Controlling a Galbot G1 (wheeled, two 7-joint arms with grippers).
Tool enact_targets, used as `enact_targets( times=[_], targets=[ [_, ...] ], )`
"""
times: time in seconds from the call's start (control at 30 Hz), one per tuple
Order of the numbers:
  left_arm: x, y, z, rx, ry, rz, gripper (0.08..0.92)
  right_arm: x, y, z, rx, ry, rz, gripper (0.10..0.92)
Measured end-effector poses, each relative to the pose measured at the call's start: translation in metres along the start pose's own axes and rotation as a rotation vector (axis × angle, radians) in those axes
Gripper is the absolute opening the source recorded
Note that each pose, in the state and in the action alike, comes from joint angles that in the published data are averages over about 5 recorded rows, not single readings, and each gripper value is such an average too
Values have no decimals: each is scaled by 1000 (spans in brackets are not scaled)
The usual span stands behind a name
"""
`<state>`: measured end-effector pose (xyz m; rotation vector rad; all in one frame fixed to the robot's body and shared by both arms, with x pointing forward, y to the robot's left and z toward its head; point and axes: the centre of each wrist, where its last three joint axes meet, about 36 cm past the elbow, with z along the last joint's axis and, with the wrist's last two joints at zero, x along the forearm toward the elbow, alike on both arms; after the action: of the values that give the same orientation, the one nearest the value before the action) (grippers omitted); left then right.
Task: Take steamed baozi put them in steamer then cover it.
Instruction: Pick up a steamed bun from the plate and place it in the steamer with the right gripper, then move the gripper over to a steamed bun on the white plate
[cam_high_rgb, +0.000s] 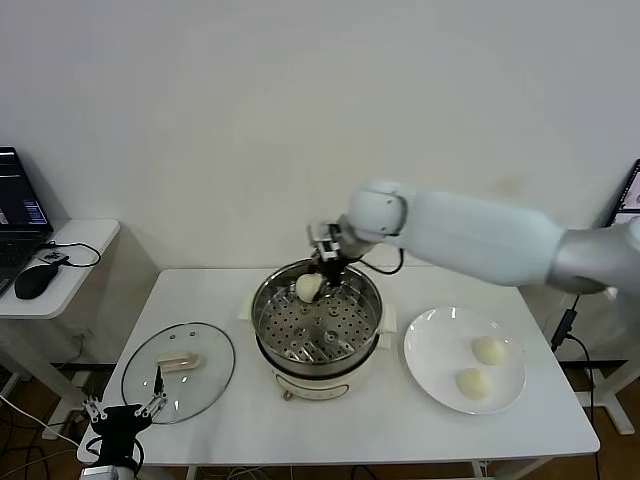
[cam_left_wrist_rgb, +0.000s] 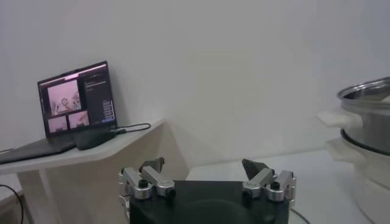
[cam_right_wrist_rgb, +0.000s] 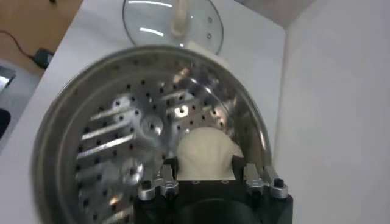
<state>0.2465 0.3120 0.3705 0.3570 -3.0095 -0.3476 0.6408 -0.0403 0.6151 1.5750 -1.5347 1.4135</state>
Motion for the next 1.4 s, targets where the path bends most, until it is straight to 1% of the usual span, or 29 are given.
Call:
enact_targets(
  times=[0.23,0.5,0.6,0.73,0.87,1.0,1.17,1.4],
  targets=[
    [1,-2,1,7,0,-1,823,-32,4,-21,-19,25,-14,560],
    [2,-3,3,13,-4,-3,823,-55,8,-35,-32,50,-9,572],
    [3,-4,2,15,-9,-4,823,-59,9,-37,-37,54,-8,627],
    [3,-3,0,15,-12,-5,823,-55,9,-37,-37,55,-11,743],
    [2,-2,0,13,-15,-7,823,-36,6,-32,-18,63,-17,813],
    [1,-2,0,13,-16,-3,823,-3,1,-17,20,76,-28,822],
    [1,-2,0,7,-15,5,823,49,1,15,72,97,-46,823],
    [3,0,0,-3,-16,14,823,104,33,86,107,148,-77,823]
  ],
)
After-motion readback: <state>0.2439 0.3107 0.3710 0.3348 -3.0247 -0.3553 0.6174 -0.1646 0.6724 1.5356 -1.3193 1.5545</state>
